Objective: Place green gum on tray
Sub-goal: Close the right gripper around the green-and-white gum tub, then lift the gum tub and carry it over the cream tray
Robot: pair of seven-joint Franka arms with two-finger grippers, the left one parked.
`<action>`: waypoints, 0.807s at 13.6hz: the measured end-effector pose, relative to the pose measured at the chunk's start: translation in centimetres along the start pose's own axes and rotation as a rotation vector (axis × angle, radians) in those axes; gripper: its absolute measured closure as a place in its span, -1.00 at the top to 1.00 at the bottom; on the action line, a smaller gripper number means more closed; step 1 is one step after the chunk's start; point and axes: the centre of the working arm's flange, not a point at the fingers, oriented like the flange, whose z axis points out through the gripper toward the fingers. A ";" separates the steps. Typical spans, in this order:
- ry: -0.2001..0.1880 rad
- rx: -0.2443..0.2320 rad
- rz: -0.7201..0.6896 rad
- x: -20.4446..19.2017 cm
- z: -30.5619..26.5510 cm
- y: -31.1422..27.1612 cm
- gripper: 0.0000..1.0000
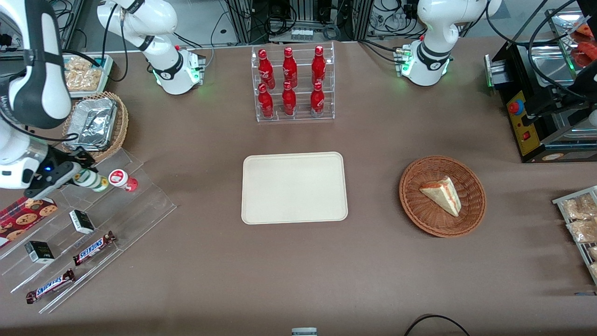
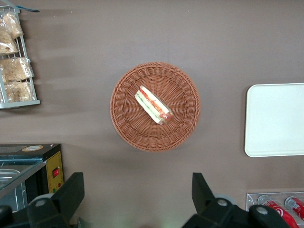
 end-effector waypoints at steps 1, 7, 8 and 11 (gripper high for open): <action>-0.004 0.001 0.025 1.4 -0.1 -1.4 0.18; -0.025 -0.007 0.194 10.0 0.8 -11.8 0.18; -0.029 -0.010 0.228 11.5 1.1 -13.5 0.18; -0.031 -0.008 0.327 16.3 2.4 -17.5 0.18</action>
